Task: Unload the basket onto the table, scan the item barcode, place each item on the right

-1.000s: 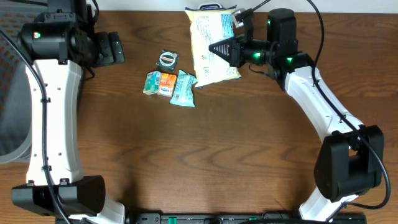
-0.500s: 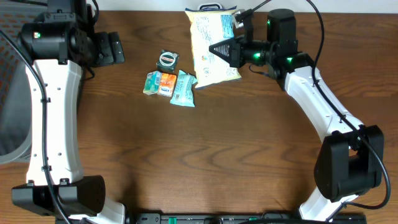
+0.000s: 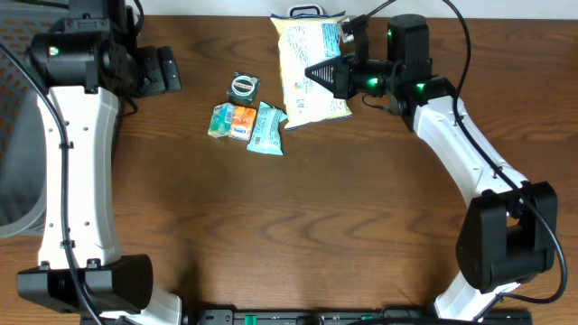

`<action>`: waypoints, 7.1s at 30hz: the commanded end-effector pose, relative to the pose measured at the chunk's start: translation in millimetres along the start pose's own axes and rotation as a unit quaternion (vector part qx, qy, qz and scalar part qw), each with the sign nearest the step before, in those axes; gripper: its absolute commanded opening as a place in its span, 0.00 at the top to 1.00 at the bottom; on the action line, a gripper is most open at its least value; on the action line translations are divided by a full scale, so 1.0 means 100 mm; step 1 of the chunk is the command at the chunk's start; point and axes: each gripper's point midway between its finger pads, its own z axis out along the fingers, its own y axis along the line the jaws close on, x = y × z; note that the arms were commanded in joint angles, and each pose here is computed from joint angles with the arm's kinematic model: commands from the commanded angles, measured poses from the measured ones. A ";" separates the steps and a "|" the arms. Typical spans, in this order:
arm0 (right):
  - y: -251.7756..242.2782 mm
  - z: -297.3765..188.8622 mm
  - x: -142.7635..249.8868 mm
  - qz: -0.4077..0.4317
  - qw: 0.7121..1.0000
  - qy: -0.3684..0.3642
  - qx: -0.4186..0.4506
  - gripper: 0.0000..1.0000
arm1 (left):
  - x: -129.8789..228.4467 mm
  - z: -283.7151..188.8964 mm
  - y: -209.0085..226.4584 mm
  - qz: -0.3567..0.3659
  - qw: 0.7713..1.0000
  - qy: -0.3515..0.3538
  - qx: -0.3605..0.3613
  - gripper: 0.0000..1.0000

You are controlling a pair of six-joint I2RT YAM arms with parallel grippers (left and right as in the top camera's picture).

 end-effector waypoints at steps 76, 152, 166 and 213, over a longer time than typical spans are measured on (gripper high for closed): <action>-1.21 0.05 1.17 -0.184 0.769 0.199 0.579 0.49 | 0.01 0.03 0.04 -0.006 1.000 0.003 -0.010 0.02; -0.91 -0.31 -0.72 -0.083 0.930 -0.181 0.307 0.99 | 0.01 0.03 0.04 -0.006 1.000 0.003 -0.010 0.02; -0.97 0.27 -1.43 -0.156 0.896 -0.263 0.322 0.99 | 0.01 0.03 0.04 -0.006 1.000 0.003 -0.010 0.02; -1.58 -0.07 -1.61 -0.131 0.871 -0.263 0.394 0.99 | 0.01 0.03 0.04 -0.006 1.000 0.003 -0.010 0.02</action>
